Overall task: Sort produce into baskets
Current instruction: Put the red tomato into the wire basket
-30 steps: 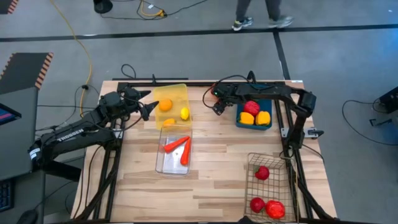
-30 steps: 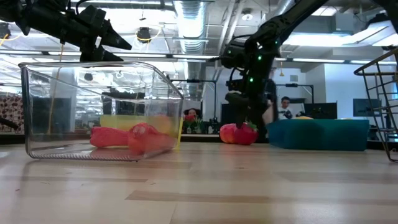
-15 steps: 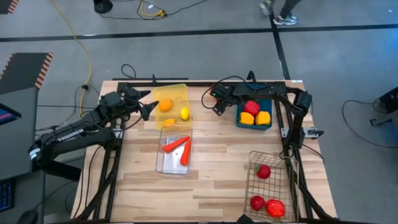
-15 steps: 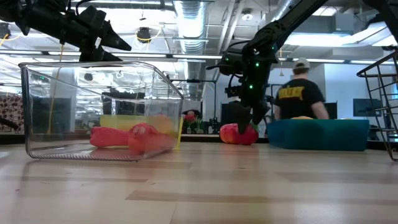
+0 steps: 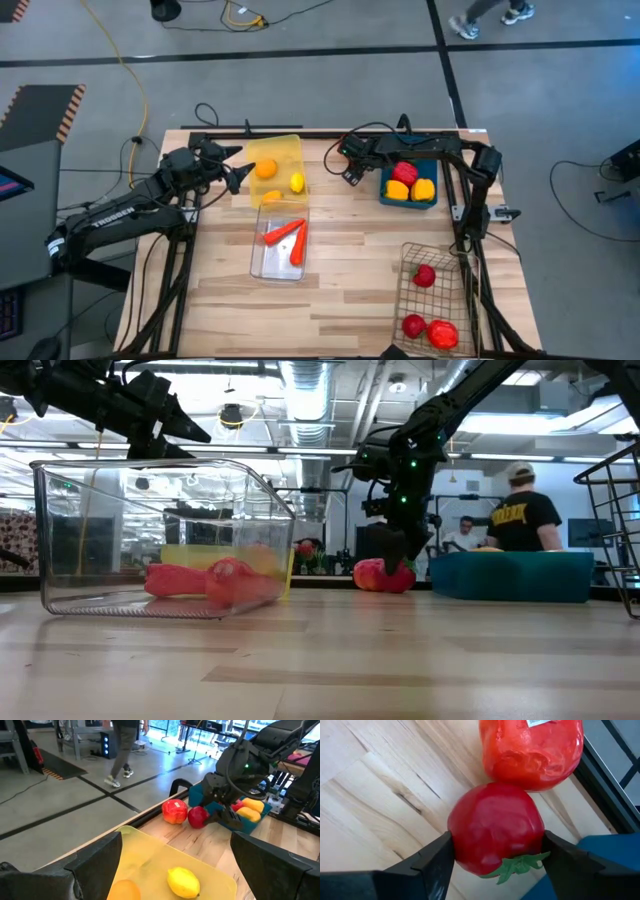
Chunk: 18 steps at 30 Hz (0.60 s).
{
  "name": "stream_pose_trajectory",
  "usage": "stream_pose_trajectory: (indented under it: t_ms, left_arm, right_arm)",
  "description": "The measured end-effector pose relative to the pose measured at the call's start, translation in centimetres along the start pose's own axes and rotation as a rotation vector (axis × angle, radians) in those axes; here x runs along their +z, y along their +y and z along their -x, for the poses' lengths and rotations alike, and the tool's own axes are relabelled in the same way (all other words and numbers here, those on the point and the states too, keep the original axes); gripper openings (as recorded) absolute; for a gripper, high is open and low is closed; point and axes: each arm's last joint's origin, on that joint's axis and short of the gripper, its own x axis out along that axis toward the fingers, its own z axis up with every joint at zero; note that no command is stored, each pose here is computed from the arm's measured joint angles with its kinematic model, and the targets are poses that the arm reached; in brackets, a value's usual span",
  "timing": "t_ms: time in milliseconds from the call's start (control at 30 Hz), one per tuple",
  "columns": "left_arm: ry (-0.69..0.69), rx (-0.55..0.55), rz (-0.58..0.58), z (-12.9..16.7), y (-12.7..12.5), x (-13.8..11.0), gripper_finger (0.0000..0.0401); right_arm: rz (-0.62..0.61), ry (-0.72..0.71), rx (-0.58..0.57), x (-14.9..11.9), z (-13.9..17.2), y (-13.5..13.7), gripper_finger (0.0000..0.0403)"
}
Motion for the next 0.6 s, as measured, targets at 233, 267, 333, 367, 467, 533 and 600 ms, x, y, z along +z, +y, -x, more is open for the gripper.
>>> stream_pose_trajectory:
  t_ms: [233,267,333,367,467,533,600]
  left_arm:
    - [0.0,0.0,-0.003,0.0,0.0,0.0,0.0359]
    - [-0.001,0.0,-0.013,0.0,0.0,0.0,0.0359]
    - [-0.002,0.0,-0.042,0.0,0.0,0.0,0.0359]
    - [-0.003,-0.001,-0.058,0.1,0.0,0.0,0.0359]
    - [-0.029,-0.025,-0.085,0.5,-0.1,0.3,0.0359]
    - [-0.042,-0.045,-0.112,1.1,-0.1,0.3,0.0359]
    - [-0.059,-0.054,-0.119,1.8,-0.2,0.4,0.0359]
  right_arm:
    - [0.004,-0.004,0.015,0.3,1.0,-0.1,0.0292]
    - [0.009,-0.002,0.021,0.4,1.4,0.0,0.0292]
    - [0.012,-0.01,0.034,1.1,2.2,0.1,0.0292]
    - [0.017,-0.008,0.036,1.3,2.7,0.1,0.0292]
    - [0.037,-0.014,0.044,2.0,4.1,0.4,0.0291]
    - [0.062,-0.023,0.05,2.5,5.3,0.6,0.0291]
    - [0.078,-0.025,0.056,2.9,6.4,0.9,0.0291]
